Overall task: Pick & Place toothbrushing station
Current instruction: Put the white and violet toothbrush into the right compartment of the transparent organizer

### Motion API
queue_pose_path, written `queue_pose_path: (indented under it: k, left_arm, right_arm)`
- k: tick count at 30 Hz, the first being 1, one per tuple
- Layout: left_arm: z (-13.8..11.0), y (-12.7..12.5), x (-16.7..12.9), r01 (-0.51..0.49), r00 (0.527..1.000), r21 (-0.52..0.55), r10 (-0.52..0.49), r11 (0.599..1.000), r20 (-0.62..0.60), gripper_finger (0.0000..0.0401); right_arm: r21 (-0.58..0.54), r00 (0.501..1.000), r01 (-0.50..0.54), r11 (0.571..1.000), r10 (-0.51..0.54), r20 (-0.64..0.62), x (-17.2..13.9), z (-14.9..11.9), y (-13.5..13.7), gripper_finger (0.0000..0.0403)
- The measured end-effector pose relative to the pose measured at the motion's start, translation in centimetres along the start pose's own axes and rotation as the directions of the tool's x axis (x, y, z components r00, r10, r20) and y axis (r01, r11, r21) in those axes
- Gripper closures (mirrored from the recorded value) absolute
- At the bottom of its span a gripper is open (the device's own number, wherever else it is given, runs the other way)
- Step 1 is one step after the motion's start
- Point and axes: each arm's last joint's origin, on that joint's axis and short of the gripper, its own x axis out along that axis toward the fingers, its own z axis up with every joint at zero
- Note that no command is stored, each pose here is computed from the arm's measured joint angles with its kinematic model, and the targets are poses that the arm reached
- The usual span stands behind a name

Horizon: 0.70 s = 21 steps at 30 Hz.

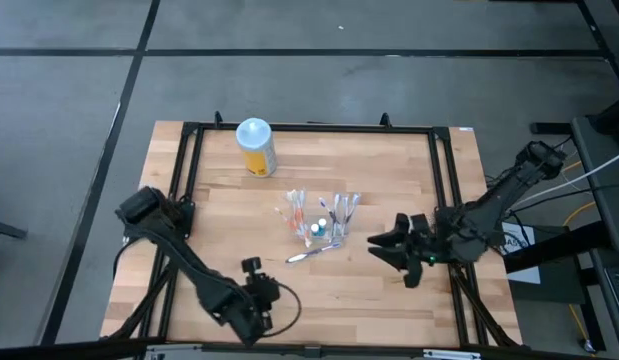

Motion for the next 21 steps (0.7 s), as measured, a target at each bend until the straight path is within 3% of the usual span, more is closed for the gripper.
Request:
queue_pose_path:
  k: [11,16,21]
  left_arm:
    - [0.9,1.3,8.2,-0.128,0.990,-0.067,0.123,0.990,-0.074,0.0208]
    - [1.9,2.8,10.0,-0.206,0.978,-0.091,0.202,0.974,-0.053,0.0212]
    - [2.9,3.6,12.3,-0.174,0.983,-0.092,0.167,0.980,-0.074,0.0224]
  right_arm:
    - [-0.012,0.999,-0.028,1.000,0.028,0.047,-3.5,0.7,4.3,0.0246]
    - [-0.018,0.998,-0.011,1.000,0.012,0.065,-4.8,0.9,5.7,0.0246]
    - [-0.025,0.998,-0.007,1.000,0.008,0.066,-5.5,0.7,6.7,0.0246]
